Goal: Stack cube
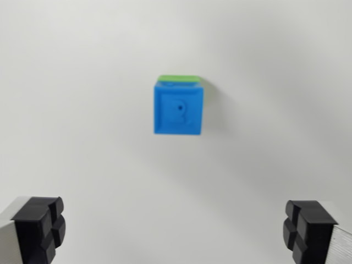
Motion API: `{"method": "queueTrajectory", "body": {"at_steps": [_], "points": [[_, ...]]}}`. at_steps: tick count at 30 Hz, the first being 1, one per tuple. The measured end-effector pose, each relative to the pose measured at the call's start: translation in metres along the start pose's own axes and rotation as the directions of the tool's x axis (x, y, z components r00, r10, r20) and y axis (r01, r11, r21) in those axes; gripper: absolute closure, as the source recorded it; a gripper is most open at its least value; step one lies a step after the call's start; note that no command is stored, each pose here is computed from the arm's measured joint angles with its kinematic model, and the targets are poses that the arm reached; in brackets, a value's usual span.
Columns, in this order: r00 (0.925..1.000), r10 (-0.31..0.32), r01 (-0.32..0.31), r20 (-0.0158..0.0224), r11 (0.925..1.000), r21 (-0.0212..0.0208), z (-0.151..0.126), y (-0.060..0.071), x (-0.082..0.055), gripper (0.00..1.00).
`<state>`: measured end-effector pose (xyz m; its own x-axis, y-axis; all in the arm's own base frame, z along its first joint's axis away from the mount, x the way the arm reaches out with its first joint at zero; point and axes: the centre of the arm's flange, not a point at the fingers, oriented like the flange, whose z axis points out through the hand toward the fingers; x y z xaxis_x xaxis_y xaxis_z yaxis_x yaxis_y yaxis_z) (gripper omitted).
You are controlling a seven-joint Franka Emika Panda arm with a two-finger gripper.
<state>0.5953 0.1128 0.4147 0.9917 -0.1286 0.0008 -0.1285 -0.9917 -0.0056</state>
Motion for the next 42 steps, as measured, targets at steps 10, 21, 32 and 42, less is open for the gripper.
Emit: {"method": "queueTrajectory", "body": {"at_steps": [10,21,32,42], "points": [[1.0,0.0,0.0,0.0,1.0,0.0003,-0.029,0.0,0.0,0.0],[1.0,0.0,0.0,-0.0003,1.0,0.0008,-0.048,-0.001,0.001,0.0],[1.0,0.0,0.0,0.0012,1.0,0.0003,-0.051,-0.001,0.001,0.0],[1.0,0.0,0.0,0.0015,1.0,0.0002,-0.051,-0.001,0.001,0.0]]}}
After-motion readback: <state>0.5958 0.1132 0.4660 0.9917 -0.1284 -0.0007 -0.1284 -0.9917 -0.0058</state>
